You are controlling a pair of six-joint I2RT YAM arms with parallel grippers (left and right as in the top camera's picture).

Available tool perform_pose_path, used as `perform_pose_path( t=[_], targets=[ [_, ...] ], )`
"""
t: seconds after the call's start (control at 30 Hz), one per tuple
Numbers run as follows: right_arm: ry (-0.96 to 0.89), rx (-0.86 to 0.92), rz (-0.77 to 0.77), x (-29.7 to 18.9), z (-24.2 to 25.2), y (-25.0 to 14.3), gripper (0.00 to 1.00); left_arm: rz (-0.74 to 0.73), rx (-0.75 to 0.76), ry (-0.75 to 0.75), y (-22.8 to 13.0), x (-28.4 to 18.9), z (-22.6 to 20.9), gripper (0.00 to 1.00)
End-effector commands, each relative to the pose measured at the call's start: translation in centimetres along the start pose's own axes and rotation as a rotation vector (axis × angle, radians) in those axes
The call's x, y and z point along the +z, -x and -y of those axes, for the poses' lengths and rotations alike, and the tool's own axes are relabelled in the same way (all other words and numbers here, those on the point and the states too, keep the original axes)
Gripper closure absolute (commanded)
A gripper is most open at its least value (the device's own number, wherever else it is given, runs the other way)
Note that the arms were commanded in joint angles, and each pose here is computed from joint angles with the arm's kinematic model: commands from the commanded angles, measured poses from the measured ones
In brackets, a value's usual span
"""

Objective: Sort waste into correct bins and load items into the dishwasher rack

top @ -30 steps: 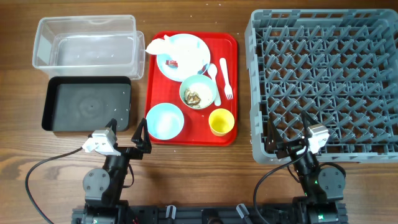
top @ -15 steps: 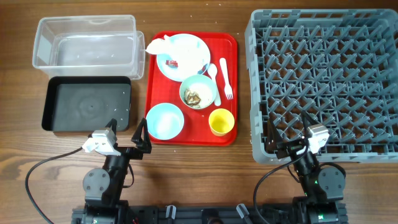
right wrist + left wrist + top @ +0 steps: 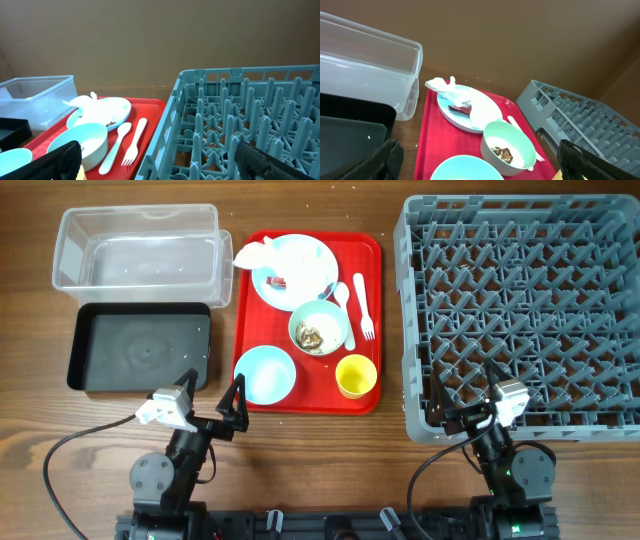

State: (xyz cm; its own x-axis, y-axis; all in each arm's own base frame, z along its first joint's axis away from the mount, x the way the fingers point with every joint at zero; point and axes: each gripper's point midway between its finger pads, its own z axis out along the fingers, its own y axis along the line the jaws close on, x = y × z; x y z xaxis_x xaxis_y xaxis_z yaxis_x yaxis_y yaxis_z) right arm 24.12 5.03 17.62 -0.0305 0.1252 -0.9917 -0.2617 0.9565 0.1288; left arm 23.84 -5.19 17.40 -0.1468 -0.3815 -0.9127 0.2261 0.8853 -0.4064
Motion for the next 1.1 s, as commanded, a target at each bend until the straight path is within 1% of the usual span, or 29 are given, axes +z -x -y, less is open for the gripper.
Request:
perform_pose_path(
  t=[0.0, 0.1, 0.2, 0.3, 0.37, 0.43, 0.53, 0.6, 0.7, 0.77, 0.83, 0.87, 0.93, 1.03, 1.07],
  targets=[
    [-0.003, 0.005, -0.005, 0.1, 0.0, -0.2, 0.00, 0.026, 0.000, -0.011, 1.7, -0.2, 0.7, 0.00],
    [-0.003, 0.005, -0.005, 0.1, 0.0, -0.2, 0.00, 0.021, 0.000, -0.009, 3.2, -0.2, 1.4, 0.00],
    [-0.003, 0.005, -0.005, 0.1, 0.0, -0.2, 0.00, -0.024, -0.010, 0.009, 4.4, 0.4, 1.8, 0.00],
    [-0.003, 0.004, -0.005, 0.1, 0.0, -0.1, 0.00, -0.125, -0.031, 0.053, 6.3, 1.2, 2.5, 0.00],
    [-0.003, 0.005, -0.005, 0.1, 0.0, -0.2, 0.00, -0.216, -0.046, 0.093, 8.1, 2.1, 3.1, 0.00],
    [-0.003, 0.005, -0.005, 0.1, 0.0, -0.2, 0.00, -0.318, -0.025, 0.124, 9.6, 3.3, 3.6, 0.00],
    [-0.003, 0.005, -0.005, 0.1, 0.0, -0.2, 0.00, -0.465, 0.006, 0.142, 10.7, 5.6, 4.5, 0.00],
    [-0.003, 0.005, -0.005, 0.1, 0.0, -0.2, 0.00, -0.611, 0.038, 0.134, 10.4, 8.5, 5.7, 0.00],
    [-0.003, 0.005, -0.005, 0.1, 0.0, -0.2, 0.00, -0.822, 0.138, 0.094, 8.0, 11.9, 7.3, 0.00],
    [-0.003, 0.005, -0.005, 0.1, 0.0, -0.2, 0.00, -0.947, 0.208, 0.065, 5.2, 14.1, 7.5, 0.00],
    [-0.003, 0.005, -0.005, 0.1, 0.0, -0.2, 0.00, -1.008, 0.204, 0.077, 2.7, 15.3, 6.7, 0.00],
    [-0.002, 0.005, -0.005, 0.1, 0.0, -0.2, 0.00, -1.062, 0.196, 0.093, 0.9, 15.7, 5.9, 0.00],
    [-0.003, 0.005, -0.005, 0.1, 0.0, -0.2, 0.00, -1.082, 0.174, 0.057, -0.4, 16.6, 6.2, 0.00],
    [-0.002, 0.005, -0.005, 0.1, 0.0, -0.2, 0.00, -0.970, 0.193, -0.018, 1.2, 19.0, 8.2, 0.00],
    [-0.003, 0.005, -0.005, 0.1, 0.0, -0.1, 0.00, -0.910, 0.219, -0.003, 2.0, 20.4, 8.1, 0.00]
  ],
)
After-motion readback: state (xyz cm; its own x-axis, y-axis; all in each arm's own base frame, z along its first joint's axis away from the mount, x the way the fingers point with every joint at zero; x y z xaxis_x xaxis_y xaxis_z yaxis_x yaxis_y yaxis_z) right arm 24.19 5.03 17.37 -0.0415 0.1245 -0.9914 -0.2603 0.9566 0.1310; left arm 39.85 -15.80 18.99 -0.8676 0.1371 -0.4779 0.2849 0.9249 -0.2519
